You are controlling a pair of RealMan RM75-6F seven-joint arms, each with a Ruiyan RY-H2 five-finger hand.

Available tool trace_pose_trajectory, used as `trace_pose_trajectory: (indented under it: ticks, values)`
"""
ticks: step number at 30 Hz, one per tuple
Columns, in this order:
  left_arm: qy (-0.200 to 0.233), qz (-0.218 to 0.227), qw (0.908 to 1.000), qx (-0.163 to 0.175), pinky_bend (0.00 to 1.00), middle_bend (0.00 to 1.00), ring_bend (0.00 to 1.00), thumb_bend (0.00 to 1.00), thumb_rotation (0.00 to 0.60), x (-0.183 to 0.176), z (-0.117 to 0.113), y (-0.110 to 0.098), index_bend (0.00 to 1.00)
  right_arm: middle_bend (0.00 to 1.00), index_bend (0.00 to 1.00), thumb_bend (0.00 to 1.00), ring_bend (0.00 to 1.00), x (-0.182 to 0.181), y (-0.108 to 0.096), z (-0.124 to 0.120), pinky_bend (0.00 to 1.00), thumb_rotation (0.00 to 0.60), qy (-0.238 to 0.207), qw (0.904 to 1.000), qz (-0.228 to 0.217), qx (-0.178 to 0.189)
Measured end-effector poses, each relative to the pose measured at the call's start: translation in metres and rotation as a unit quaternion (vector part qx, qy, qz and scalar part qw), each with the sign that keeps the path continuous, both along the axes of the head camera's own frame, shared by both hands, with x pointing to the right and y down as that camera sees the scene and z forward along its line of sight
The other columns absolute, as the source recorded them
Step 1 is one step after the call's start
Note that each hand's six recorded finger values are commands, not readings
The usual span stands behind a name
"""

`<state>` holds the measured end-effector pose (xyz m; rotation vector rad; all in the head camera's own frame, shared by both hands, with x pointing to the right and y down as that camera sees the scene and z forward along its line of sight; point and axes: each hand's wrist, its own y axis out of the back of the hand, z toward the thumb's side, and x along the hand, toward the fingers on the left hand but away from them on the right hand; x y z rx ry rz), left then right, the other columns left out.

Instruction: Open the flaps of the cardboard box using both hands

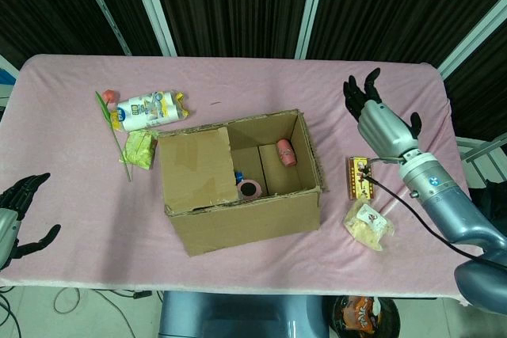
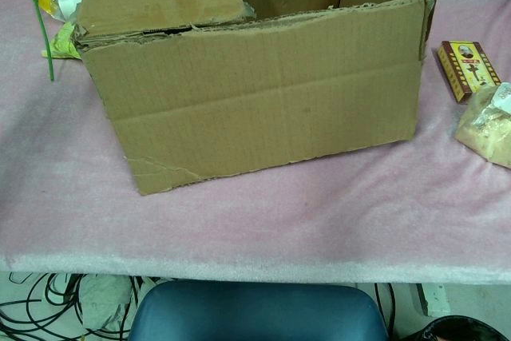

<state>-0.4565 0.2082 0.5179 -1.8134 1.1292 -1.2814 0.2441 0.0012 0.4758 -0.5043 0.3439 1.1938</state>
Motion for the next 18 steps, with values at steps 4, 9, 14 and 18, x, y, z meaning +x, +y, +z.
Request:
trace_pose_trajectory:
  ticks: [4, 9, 14, 18]
  values:
    - [-0.014, 0.01, 0.9998, -0.001, 0.17, 0.11, 0.07, 0.24, 0.6, 0.002, 0.002, 0.0, 0.05, 0.0, 0.0, 0.26, 0.0, 0.017, 0.011, -0.001, 0.21, 0.6, -0.106, 0.9898, 0.094, -0.008]
    - [-0.035, 0.032, 0.9989, 0.002, 0.17, 0.11, 0.07, 0.24, 0.6, 0.009, 0.003, -0.001, 0.05, 0.0, 0.0, 0.24, 0.0, 0.052, 0.042, 0.009, 0.21, 0.6, -0.262, 0.9372, 0.229, -0.023]
    - [-0.043, 0.063, 0.997, 0.014, 0.17, 0.11, 0.07, 0.23, 0.6, 0.028, 0.001, -0.012, 0.05, 0.0, 0.0, 0.24, 0.0, 0.087, 0.087, 0.026, 0.21, 0.6, -0.38, 0.8622, 0.334, -0.029]
    - [-0.037, 0.094, 0.9946, 0.024, 0.17, 0.11, 0.07, 0.23, 0.6, 0.052, 0.001, -0.026, 0.05, 0.0, 0.0, 0.24, 0.0, 0.101, 0.122, 0.037, 0.21, 0.6, -0.461, 0.7968, 0.389, -0.029]
